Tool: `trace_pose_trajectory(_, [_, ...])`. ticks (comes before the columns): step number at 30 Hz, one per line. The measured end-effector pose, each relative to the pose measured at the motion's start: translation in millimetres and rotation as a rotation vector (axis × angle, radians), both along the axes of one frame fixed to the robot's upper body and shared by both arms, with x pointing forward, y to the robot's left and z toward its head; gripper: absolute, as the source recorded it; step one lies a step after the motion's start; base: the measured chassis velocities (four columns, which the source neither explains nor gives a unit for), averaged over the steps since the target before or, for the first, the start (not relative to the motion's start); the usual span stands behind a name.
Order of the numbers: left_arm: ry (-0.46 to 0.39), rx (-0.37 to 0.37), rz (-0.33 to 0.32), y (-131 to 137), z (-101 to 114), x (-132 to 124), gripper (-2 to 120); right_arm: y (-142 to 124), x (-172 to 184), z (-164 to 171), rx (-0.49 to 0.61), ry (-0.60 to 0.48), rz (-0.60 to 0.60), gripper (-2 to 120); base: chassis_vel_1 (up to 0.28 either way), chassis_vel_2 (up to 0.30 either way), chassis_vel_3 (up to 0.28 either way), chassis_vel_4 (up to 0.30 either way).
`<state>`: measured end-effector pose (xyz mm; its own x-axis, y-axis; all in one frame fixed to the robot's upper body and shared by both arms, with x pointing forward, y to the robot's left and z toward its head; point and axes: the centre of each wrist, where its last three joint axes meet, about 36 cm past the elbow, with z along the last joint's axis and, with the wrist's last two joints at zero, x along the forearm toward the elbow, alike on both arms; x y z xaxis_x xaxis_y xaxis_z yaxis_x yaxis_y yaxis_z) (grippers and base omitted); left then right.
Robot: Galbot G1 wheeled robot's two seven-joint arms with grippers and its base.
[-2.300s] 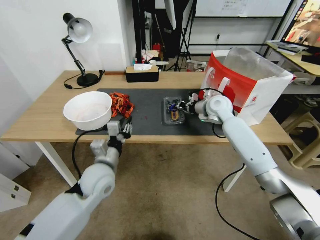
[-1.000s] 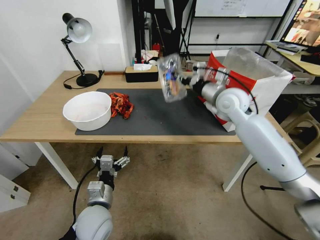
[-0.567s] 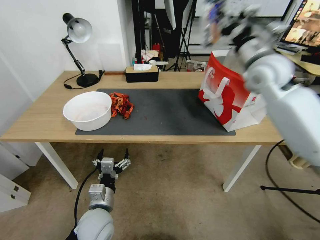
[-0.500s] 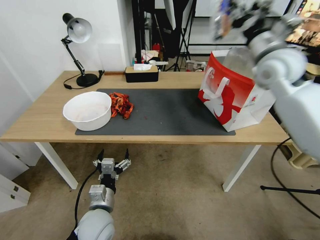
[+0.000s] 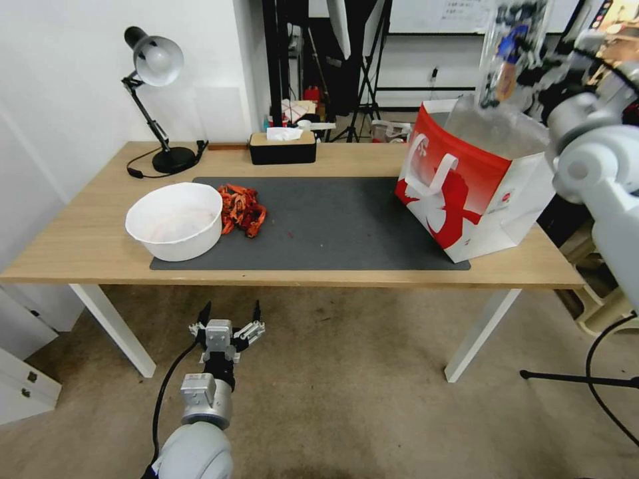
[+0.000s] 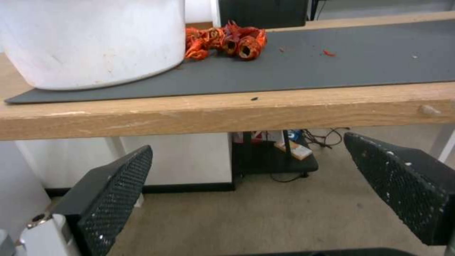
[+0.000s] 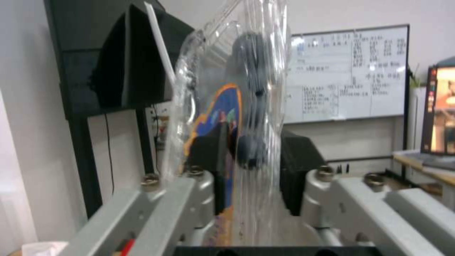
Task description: Close the takeout container lid, then place the container into the takeout bag.
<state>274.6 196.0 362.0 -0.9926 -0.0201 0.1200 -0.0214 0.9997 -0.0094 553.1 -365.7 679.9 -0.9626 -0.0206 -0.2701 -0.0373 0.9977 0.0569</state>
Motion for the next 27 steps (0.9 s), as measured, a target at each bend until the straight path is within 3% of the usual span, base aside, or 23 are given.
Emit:
trace_pose_trajectory(5, [-0.004,0.001,0.0,0.5,0.8,0.2,100,3.0,-2.2,-20.7,0.03,0.045,0.0,40,0.0,0.0,0.0,0.0])
trace_pose_trajectory(7, [-0.006,0.006,-0.002,1.9,0.8,-0.8,100,7.3,-4.1,-30.6,0.034,0.067,0.008,52,0.0,0.0,0.0,0.0])
trace_pose_trajectory(17, [-0.017,0.0,0.002,0.3,3.6,2.9,100,15.9,-4.1,-48.6,0.044,0.111,0.016,84,0.0,0.0,0.0,0.0])
trace_pose_trajectory(21, [-0.021,-0.004,0.004,-0.1,4.6,4.9,100,18.1,-2.8,-52.9,0.053,0.101,0.046,100,0.0,0.0,0.0,0.0])
trace_pose_trajectory(27, [-0.033,-0.014,-0.003,0.2,8.3,8.4,100,29.0,-9.2,-40.9,0.081,0.044,0.125,111,0.0,0.0,0.0,0.0])
